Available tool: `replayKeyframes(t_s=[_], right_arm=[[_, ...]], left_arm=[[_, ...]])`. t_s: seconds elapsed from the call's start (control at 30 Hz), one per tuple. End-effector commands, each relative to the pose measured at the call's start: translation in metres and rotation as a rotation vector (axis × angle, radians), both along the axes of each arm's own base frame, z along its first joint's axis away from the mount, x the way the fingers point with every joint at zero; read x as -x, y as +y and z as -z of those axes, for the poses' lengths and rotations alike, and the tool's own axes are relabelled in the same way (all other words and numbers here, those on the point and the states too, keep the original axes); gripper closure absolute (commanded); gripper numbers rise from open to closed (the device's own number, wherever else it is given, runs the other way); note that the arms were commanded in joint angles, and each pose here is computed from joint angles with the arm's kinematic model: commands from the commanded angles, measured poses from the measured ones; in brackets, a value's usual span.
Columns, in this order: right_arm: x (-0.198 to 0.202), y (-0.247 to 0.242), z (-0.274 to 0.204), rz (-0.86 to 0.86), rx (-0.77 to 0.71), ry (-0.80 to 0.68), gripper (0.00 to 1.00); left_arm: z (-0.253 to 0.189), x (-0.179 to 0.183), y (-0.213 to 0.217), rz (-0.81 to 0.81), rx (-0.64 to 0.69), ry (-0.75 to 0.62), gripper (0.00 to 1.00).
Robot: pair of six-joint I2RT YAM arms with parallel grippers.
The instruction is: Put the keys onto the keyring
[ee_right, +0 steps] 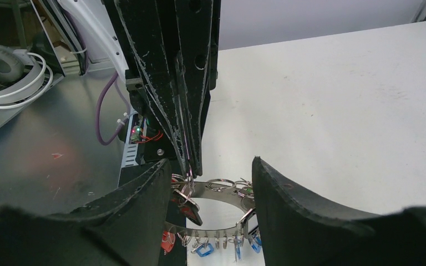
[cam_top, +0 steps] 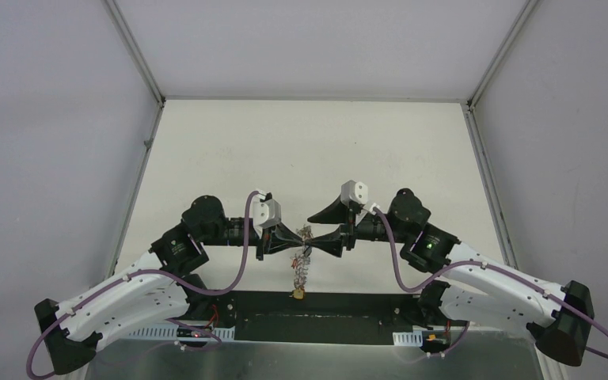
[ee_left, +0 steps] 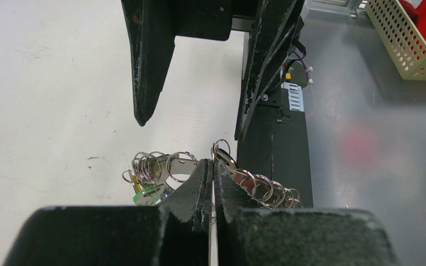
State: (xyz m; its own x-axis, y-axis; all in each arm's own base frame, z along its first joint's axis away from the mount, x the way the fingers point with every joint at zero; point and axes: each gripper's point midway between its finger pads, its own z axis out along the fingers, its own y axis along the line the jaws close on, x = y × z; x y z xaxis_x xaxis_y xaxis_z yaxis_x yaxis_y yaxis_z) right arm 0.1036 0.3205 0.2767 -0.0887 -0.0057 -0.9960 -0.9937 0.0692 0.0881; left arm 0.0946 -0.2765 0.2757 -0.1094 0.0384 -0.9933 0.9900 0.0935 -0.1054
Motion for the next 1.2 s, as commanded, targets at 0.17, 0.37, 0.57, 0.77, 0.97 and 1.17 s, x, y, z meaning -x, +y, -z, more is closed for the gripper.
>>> replayKeyframes(t_s=[0.17, 0.37, 0.57, 0.77, 0.97, 1.17], right_arm=[[0.001, 0.006, 0.002, -0.034, -0.026, -0.032, 0.43], [0.005, 0.001, 0.020, -0.034, -0.001, -0.015, 0.43], [0.004, 0.001, 0.024, -0.034, 0.007, -0.009, 0.43], [0.003, 0.003, 0.016, -0.034, -0.009, -0.021, 0.43], [0.003, 0.003, 0.004, -0.034, -0.038, -0.040, 0.43], [0.003, 0.004, 0.000, -0.034, -0.049, -0.047, 0.43]], left_arm=[[-0.037, 0.004, -0.005, 0.038, 0.114, -0.113, 1.00], [-0.039, 0.004, -0.005, 0.037, 0.118, -0.117, 1.00], [-0.041, 0.005, -0.004, 0.040, 0.121, -0.115, 1.00], [-0.041, 0.006, -0.004, 0.042, 0.121, -0.113, 1.00], [-0.040, 0.005, -0.004, 0.041, 0.119, -0.110, 1.00], [-0.040, 0.006, -0.004, 0.043, 0.117, -0.106, 1.00]])
